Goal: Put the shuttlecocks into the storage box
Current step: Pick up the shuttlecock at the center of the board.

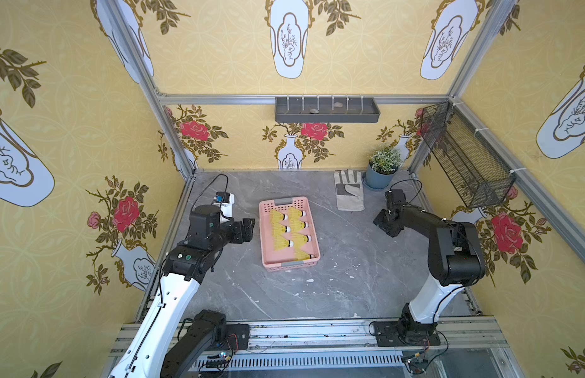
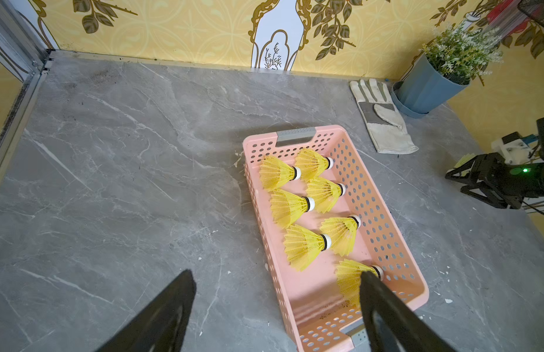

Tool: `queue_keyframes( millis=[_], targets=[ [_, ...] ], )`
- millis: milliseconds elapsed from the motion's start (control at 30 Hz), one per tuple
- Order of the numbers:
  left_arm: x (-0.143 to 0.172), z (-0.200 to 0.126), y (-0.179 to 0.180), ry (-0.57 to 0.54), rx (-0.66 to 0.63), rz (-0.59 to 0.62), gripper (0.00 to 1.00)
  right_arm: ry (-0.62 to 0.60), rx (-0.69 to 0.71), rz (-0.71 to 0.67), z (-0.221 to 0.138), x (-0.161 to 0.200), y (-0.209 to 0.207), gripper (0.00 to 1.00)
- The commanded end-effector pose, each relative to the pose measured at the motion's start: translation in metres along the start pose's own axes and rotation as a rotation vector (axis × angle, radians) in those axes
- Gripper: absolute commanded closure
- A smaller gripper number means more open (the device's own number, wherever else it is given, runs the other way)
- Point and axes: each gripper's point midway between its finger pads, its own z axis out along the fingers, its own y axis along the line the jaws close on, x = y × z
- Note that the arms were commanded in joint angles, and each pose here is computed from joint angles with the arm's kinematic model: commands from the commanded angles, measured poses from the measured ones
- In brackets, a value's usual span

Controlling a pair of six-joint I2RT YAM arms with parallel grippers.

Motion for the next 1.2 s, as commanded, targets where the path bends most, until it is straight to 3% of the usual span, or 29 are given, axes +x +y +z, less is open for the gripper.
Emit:
queue_keyframes(
  millis=[0,467,567,700,867,1067,1167],
  targets=[
    [-0.001,0.001,-0.001,-0.008,0.011,-0.003,0.14,-0.012,0.0,0.041,0.006,-0.01,-0.002,0.4],
    [0.0,0.0,-0.001,-0.008,0.01,-0.004,0.13,0.026,0.116,0.085,0.029,-0.028,-0.021,0.42],
    [-0.001,0.0,-0.001,-0.009,0.009,-0.005,0.13,0.037,0.124,0.063,0.033,-0.027,-0.021,0.48],
    [-0.001,0.0,-0.001,-0.009,0.011,-0.004,0.13,0.043,0.125,0.03,0.032,-0.024,-0.021,0.66],
    [0.0,0.0,-0.001,-0.008,0.014,-0.006,0.13,0.01,0.089,-0.095,0.02,-0.018,-0.006,0.78],
    [0.003,0.004,-0.01,0.016,0.07,-0.007,0.13,-0.048,0.05,-0.381,-0.002,0.004,0.038,0.84],
    [0.005,0.007,-0.021,0.035,0.135,-0.006,0.13,-0.063,-0.044,-0.504,-0.019,0.023,0.066,0.84]
  ],
)
